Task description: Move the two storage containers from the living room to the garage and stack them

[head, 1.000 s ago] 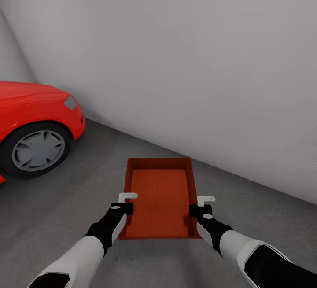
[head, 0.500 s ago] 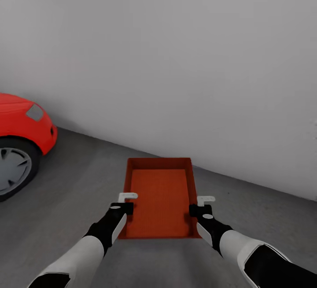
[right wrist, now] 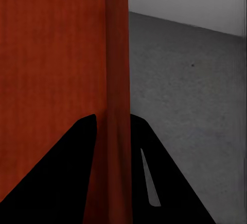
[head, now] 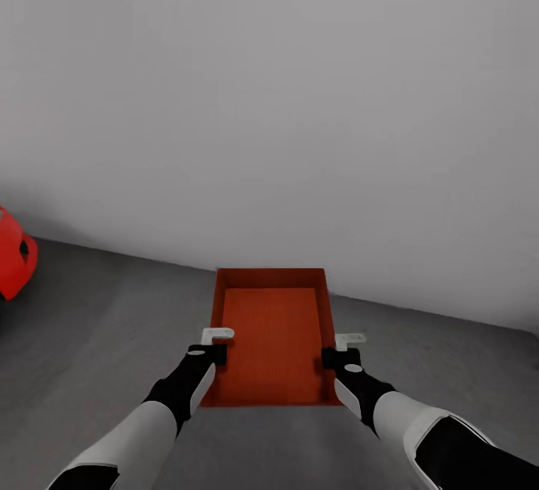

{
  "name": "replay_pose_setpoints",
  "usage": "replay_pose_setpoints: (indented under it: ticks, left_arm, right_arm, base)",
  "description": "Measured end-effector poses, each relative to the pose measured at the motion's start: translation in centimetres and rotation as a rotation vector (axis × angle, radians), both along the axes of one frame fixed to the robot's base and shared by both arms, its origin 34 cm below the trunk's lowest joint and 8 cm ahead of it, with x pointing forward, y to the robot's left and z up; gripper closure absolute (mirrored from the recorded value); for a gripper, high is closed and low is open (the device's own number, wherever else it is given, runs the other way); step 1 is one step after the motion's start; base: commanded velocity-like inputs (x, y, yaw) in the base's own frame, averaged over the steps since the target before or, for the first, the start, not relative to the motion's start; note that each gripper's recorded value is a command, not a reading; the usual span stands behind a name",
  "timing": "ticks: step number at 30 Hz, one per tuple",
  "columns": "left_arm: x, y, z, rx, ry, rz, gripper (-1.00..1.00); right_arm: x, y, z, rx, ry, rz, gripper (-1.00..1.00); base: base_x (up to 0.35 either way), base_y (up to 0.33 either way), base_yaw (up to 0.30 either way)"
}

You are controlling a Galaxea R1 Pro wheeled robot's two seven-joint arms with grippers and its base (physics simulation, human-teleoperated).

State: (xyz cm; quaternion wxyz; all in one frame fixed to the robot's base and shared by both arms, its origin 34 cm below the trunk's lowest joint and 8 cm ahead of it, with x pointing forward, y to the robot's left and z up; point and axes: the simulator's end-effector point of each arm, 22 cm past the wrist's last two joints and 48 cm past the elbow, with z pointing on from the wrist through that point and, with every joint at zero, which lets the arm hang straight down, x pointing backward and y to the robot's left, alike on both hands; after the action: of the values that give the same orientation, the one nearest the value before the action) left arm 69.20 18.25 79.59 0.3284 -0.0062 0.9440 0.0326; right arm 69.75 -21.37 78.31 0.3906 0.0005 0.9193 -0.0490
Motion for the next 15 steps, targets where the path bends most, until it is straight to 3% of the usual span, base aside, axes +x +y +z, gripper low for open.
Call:
replay_pose_setpoints:
  ticks: [8, 15]
  left_arm:
    - [0.01, 0.01, 0.01, 0.0, 0.0, 0.0, 1.0]
    - [0.03, 0.05, -0.06, 0.0, 0.001, 0.0, 1.0]
  right_arm:
    - [0.0, 0.01, -0.01, 0.0, 0.0, 0.0, 1.0]
    - [0.02, 0.05, -0.05, 0.001, 0.0, 0.0, 1.0]
  base:
    - [0.303, 0.0, -0.285]
    - [0.04, 0.0, -0.285]
